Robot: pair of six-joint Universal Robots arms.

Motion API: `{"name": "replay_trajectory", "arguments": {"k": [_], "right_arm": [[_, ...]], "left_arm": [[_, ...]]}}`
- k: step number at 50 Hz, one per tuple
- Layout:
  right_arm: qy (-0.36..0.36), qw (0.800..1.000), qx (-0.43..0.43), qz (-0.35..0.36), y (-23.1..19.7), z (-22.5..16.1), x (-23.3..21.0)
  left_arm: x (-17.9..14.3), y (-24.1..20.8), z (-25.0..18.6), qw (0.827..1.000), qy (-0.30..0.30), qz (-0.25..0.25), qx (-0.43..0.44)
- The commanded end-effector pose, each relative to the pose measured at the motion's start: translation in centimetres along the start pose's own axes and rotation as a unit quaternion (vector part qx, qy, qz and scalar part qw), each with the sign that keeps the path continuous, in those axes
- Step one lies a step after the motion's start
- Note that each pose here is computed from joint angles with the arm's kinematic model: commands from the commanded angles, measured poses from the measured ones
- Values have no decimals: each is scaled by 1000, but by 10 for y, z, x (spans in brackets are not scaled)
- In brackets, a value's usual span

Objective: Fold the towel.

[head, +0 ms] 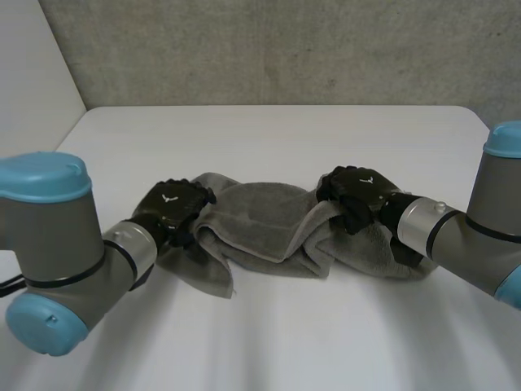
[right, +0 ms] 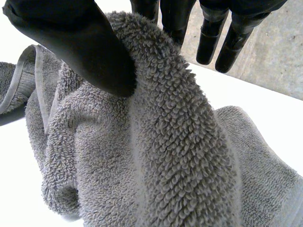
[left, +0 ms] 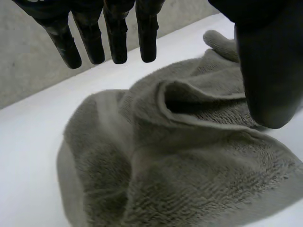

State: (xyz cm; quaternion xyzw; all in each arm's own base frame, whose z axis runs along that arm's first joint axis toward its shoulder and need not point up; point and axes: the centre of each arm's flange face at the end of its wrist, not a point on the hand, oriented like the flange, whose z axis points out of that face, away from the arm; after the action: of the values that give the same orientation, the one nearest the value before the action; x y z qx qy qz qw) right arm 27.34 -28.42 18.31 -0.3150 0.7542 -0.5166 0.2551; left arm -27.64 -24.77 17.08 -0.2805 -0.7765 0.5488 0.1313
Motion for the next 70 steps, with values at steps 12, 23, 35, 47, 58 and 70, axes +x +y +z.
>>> {"name": "replay_trajectory", "arguments": {"k": [12,23,35,47,58,70], "right_arm": [[-4,1000,-8,4,7,0,-2],[42,999,-7,2,3,-1,10],[78,997,-11,4,2,-5,20],[43,999,-14,4,4,-24,8],[-29,989,-117,-91,11,-40,-6],[-69,958,-206,-189,17,-74,3]], "left_arm": [[7,8,55,999,6,-21,26],[1,16,58,1000,0,-23,11],[-2,7,50,999,-4,-20,26],[-25,-14,34,997,-34,52,47],[-64,-45,1,990,-92,60,87],[-71,-17,-3,995,-68,45,54]]}}
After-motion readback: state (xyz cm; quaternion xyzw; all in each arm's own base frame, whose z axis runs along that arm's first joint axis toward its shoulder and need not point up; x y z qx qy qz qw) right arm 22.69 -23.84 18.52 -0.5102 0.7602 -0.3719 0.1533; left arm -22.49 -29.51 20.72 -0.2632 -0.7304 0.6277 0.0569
